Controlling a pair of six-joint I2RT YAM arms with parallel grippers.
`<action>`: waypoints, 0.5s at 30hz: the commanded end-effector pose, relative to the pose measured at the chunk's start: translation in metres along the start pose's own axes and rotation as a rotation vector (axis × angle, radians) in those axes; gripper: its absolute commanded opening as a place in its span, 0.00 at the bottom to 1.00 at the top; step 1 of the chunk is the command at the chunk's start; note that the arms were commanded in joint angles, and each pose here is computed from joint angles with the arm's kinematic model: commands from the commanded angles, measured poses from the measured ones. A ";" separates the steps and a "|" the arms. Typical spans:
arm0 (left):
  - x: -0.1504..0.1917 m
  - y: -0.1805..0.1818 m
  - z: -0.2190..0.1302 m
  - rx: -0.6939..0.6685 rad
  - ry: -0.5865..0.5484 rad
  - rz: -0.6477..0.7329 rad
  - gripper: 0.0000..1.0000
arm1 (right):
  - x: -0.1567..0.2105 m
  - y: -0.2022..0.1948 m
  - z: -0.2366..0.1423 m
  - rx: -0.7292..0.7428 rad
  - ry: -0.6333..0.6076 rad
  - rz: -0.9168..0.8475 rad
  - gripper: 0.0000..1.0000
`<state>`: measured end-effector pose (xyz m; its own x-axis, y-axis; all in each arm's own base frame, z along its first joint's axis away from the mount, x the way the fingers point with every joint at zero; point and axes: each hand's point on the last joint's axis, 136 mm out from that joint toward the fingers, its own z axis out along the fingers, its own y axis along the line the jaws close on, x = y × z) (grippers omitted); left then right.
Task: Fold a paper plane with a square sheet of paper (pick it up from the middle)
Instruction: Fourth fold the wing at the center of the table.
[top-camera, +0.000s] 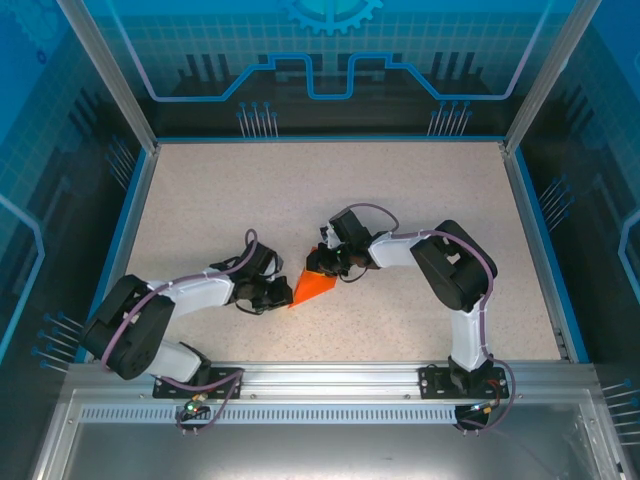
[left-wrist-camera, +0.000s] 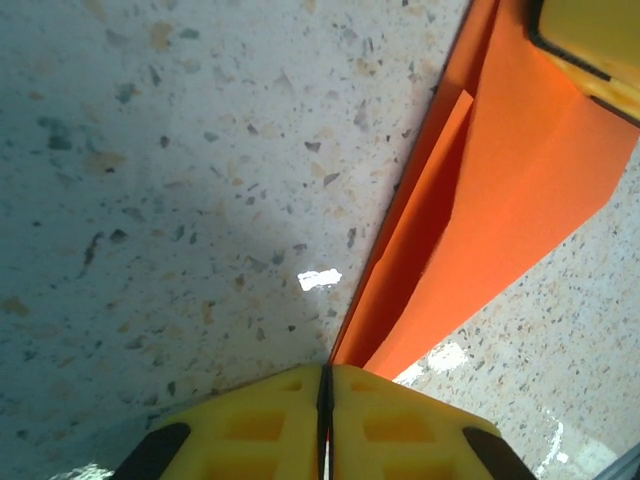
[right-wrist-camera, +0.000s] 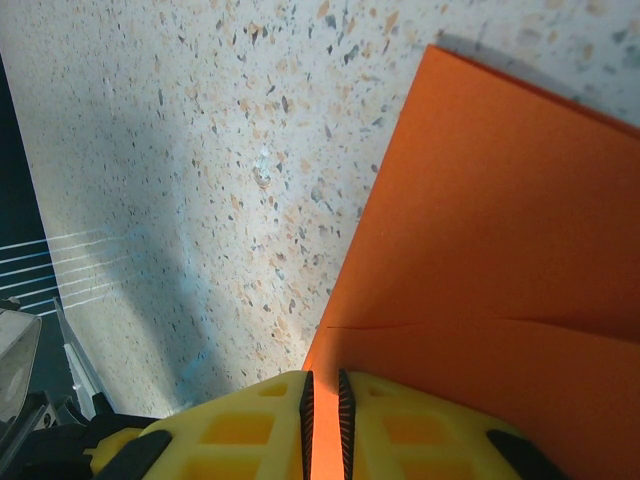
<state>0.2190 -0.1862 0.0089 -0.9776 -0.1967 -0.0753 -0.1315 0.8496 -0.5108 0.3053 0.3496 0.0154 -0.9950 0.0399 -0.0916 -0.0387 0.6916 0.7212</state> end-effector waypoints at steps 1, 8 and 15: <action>0.028 0.045 0.005 -0.207 0.086 -0.060 0.09 | 0.013 -0.049 0.011 0.149 0.033 0.044 0.18; 0.021 0.037 -0.013 -0.196 0.022 -0.040 0.16 | 0.015 -0.050 0.012 0.158 0.038 0.047 0.18; 0.003 -0.006 -0.048 -0.045 -0.088 0.026 0.23 | 0.014 -0.050 0.010 0.164 0.033 0.045 0.18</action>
<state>0.2108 -0.1681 0.0349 -0.9655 -0.2133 -0.1495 -0.1261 0.8851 -0.4480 0.3051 0.3493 0.0151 -0.9950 0.0374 -0.0921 -0.0405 0.6936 0.7192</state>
